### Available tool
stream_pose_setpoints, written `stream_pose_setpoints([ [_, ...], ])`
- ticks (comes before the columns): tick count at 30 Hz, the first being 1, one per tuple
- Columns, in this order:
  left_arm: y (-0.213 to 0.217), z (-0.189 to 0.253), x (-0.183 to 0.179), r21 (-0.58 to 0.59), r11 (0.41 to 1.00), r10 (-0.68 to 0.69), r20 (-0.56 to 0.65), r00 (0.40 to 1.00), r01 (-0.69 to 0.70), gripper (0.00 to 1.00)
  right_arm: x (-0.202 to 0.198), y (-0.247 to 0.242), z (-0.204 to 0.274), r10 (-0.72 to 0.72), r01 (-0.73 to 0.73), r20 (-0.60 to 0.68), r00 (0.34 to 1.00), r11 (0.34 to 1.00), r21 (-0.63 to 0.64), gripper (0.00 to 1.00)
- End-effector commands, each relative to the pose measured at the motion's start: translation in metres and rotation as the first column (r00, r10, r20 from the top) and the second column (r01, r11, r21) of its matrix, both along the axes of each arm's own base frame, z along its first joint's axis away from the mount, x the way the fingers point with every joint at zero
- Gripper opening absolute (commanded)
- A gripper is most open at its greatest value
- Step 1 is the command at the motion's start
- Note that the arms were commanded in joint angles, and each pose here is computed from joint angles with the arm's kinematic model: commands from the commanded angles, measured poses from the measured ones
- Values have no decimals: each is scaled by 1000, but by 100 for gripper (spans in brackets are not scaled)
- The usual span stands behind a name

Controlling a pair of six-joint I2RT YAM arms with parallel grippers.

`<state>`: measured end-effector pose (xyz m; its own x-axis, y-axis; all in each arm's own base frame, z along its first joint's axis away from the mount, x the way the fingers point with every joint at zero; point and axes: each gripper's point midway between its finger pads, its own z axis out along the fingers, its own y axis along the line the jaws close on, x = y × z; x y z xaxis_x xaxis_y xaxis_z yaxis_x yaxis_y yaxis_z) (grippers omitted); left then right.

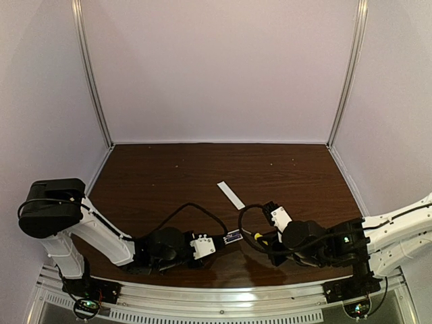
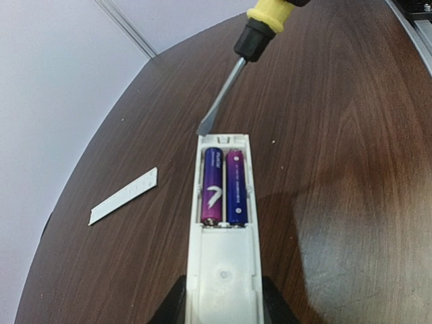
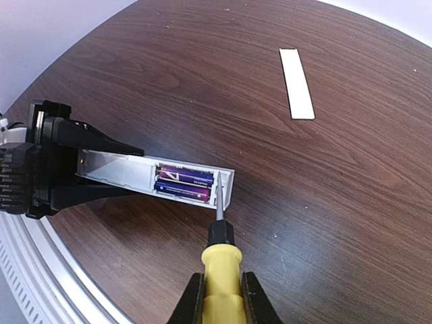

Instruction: Unload the batteries from the remote control

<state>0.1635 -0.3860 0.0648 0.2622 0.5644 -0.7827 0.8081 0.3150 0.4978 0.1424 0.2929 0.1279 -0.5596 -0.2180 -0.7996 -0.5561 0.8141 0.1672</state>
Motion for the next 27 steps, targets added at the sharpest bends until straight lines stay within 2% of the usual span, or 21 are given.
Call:
stream_pose_setpoints([
  [1,-6,9,-1,-38,999,-15,19,1000,16,0,2,9,8,18,-17,13,1000,1000,-13,0],
  [19,-11,13,2,-47,999,-13,46,999,15,0,7,0,0,-45,45,5,999,998,-54,0],
  [27,-13,14,2,-49,999,-17,49,999,19,0,1,6,-5,-15,14,-29,999,999,-35,0],
])
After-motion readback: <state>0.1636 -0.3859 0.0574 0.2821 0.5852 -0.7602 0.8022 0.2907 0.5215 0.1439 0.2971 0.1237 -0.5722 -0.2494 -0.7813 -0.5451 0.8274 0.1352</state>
